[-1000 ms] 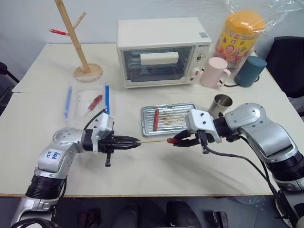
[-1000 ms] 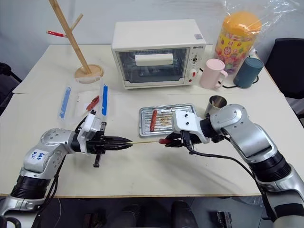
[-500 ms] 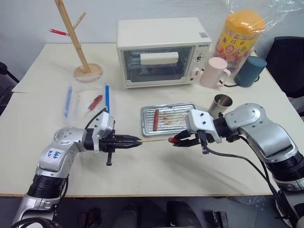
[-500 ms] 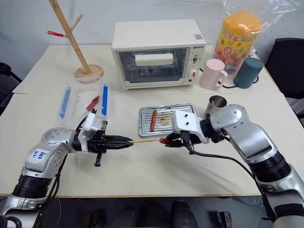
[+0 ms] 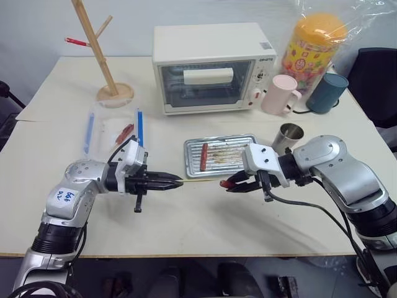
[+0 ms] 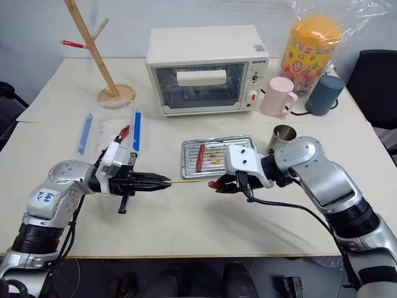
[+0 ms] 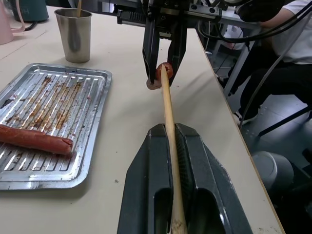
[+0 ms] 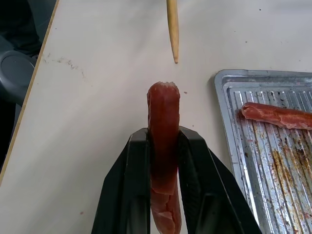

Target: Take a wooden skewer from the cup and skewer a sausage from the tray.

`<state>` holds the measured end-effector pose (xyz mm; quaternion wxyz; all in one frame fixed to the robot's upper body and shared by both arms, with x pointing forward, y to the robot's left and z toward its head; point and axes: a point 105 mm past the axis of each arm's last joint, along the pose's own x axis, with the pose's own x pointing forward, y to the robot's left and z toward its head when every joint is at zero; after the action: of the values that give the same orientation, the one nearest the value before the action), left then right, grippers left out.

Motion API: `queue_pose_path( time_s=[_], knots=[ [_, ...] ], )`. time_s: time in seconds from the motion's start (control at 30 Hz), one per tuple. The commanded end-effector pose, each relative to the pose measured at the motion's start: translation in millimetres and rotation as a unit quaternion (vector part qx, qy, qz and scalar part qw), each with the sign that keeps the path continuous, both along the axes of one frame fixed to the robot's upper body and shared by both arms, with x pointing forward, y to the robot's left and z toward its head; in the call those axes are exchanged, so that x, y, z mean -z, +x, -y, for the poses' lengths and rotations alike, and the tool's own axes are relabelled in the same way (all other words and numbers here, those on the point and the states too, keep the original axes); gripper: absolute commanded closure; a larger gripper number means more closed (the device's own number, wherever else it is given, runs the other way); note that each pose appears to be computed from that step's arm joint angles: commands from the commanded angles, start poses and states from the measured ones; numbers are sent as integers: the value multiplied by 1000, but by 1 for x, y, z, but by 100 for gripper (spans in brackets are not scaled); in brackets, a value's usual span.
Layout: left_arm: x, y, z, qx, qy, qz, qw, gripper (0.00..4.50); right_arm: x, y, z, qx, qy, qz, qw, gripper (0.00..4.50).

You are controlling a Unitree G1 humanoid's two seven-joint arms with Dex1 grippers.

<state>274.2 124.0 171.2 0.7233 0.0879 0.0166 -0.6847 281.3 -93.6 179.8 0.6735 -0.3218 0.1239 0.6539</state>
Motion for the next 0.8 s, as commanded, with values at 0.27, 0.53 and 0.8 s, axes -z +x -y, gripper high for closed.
queue_pose_path(
  time_s=[0.27, 0.53, 0.8],
  knots=[
    [0, 2, 5, 3, 3, 14, 1000, 450, -5, -5, -2, -11, -4, 11, 1000, 374],
    [4, 3, 4, -5, 9, 12, 1000, 450, -5, -5, -3, -12, -3, 11, 1000, 374],
    [5, 5, 5, -11, 9, 14, 1000, 450, -5, -6, -4, -15, -3, 11, 1000, 374]
  ],
)
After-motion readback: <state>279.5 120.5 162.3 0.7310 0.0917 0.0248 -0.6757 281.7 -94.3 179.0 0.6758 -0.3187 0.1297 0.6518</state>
